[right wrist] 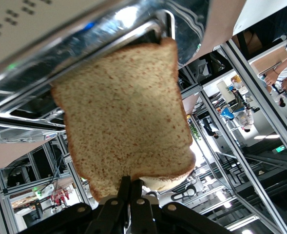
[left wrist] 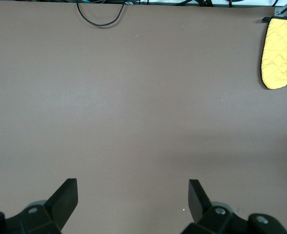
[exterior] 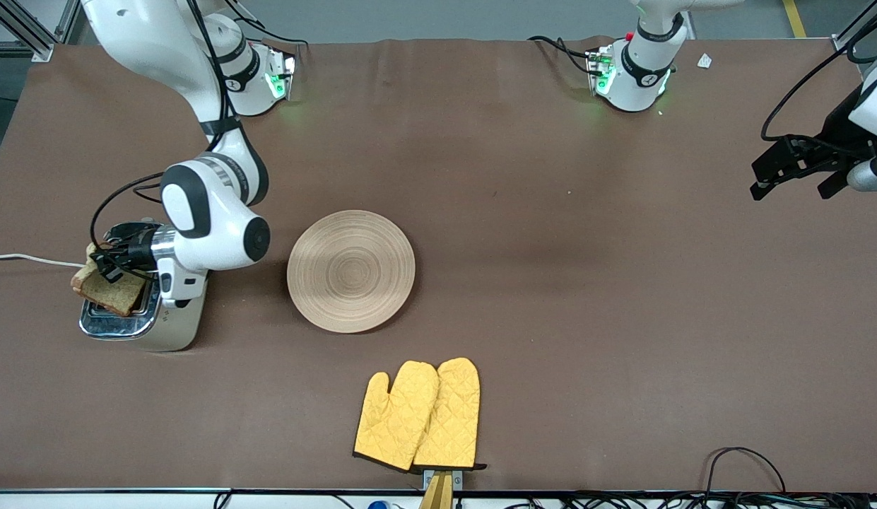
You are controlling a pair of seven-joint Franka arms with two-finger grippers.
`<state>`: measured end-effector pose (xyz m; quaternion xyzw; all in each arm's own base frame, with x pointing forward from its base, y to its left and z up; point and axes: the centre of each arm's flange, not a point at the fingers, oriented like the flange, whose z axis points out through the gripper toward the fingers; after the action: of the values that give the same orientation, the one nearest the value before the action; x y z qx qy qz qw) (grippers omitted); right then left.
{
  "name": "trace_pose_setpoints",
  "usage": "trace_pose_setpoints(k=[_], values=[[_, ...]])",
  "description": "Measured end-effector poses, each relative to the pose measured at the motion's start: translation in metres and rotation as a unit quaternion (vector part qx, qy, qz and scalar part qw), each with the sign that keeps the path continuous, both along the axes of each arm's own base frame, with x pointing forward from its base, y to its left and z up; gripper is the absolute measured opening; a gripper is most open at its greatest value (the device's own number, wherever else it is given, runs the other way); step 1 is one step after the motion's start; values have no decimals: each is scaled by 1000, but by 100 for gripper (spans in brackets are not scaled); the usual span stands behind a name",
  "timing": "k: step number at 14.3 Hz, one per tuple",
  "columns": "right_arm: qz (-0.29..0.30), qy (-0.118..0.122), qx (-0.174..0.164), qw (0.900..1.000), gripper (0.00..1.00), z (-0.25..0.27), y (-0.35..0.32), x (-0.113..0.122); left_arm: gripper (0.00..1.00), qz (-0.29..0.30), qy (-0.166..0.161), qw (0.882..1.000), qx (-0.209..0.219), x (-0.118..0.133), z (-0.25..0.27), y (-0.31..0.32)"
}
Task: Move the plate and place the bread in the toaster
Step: 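Lower the bread into the toaster slot and open the right gripper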
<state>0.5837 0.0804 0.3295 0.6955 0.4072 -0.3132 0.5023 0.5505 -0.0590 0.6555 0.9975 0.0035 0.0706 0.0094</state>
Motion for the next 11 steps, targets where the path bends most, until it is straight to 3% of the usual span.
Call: trace_pose_setpoints(k=[5,11], values=[[14,3,1,1000,3,5,4,-8,100,0,0,1000,0,0,0,0],[44,12,12,999,3,33,-6,6,100,0,0,1000,0,0,0,0]])
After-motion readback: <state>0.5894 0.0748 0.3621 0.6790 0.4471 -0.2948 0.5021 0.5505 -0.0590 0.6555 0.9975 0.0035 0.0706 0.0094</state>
